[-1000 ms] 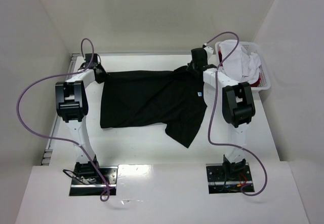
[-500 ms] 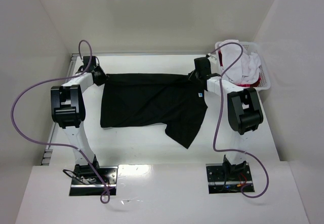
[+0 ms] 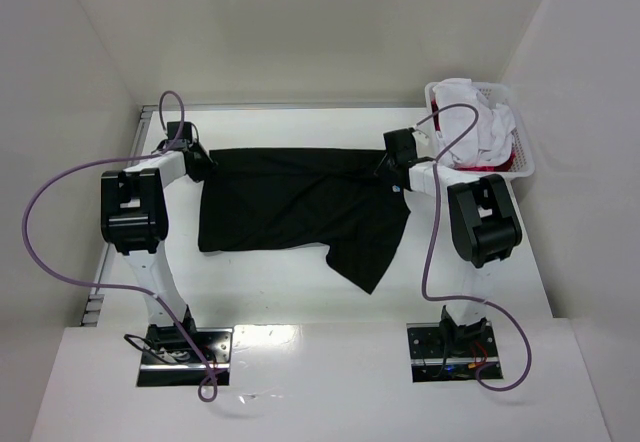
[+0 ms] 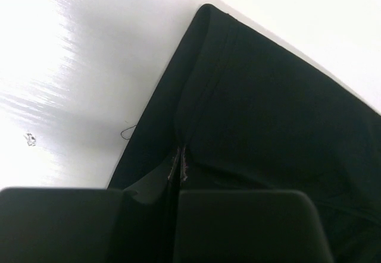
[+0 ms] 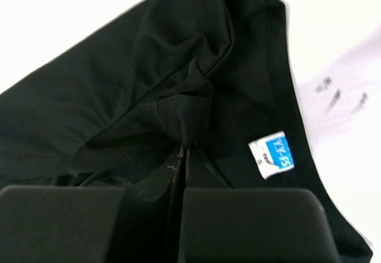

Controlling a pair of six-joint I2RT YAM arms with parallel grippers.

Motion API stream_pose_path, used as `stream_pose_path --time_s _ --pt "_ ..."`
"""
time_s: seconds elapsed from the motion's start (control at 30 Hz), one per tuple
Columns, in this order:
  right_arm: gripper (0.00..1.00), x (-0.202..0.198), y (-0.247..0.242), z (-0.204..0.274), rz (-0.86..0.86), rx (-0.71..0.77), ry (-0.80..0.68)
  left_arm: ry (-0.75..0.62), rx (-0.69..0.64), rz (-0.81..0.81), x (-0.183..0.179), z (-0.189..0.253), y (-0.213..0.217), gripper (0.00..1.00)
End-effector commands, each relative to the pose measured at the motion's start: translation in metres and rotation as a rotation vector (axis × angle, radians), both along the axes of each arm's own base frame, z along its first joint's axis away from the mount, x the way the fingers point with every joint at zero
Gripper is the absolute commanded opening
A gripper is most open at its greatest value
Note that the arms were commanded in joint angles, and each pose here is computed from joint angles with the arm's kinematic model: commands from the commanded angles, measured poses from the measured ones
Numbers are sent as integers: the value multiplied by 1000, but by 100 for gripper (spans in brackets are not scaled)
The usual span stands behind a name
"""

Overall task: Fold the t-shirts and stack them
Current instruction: Fold the flattened tshirt in 1/3 of the way

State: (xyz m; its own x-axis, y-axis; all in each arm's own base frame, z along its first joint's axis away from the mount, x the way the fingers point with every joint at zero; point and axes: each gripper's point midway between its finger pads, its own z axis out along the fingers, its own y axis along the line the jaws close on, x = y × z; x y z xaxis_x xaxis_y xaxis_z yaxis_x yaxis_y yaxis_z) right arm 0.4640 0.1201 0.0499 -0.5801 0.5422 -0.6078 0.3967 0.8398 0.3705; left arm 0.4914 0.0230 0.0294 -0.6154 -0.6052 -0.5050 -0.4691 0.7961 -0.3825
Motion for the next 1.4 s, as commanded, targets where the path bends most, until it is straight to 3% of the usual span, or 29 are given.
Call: stream_pose_path --time_s 0.0,0.2,0.3,0.33,0.47,0.5,0.67,0.7,0.83,0.9,1.07,1.37 --pt "1 -3 -4 18 -34 28 -39 -74 -8 -7 5 24 1 0" --pt "5 -5 -6 16 -42 16 -30 -83 -1 -14 6 29 1 0" --pt "38 -7 -7 15 -42 13 -20 -63 2 -21 2 26 1 0" --pt "57 -6 -7 20 -42 16 -30 -63 2 -21 2 26 1 1" --pt "80 -3 -6 47 -36 29 -94 -86 -2 -42 4 38 -2 27" --pt "82 0 -5 55 -36 35 -113 -102 0 -42 4 45 -2 32" --pt "85 12 -3 95 -13 36 -212 -160 2 -76 6 74 -6 58" --pt "85 14 -3 96 -5 27 -215 -191 7 -77 9 89 -5 69" --pt "83 29 3 83 24 2 -182 -257 11 -115 11 115 -10 85" --pt "81 36 11 69 59 8 -150 -260 7 -132 11 116 -12 89" --pt "55 39 29 44 140 58 -101 -275 -18 -174 16 115 -19 90" --pt "54 16 77 18 267 33 -33 -247 -37 -187 16 101 -22 91"
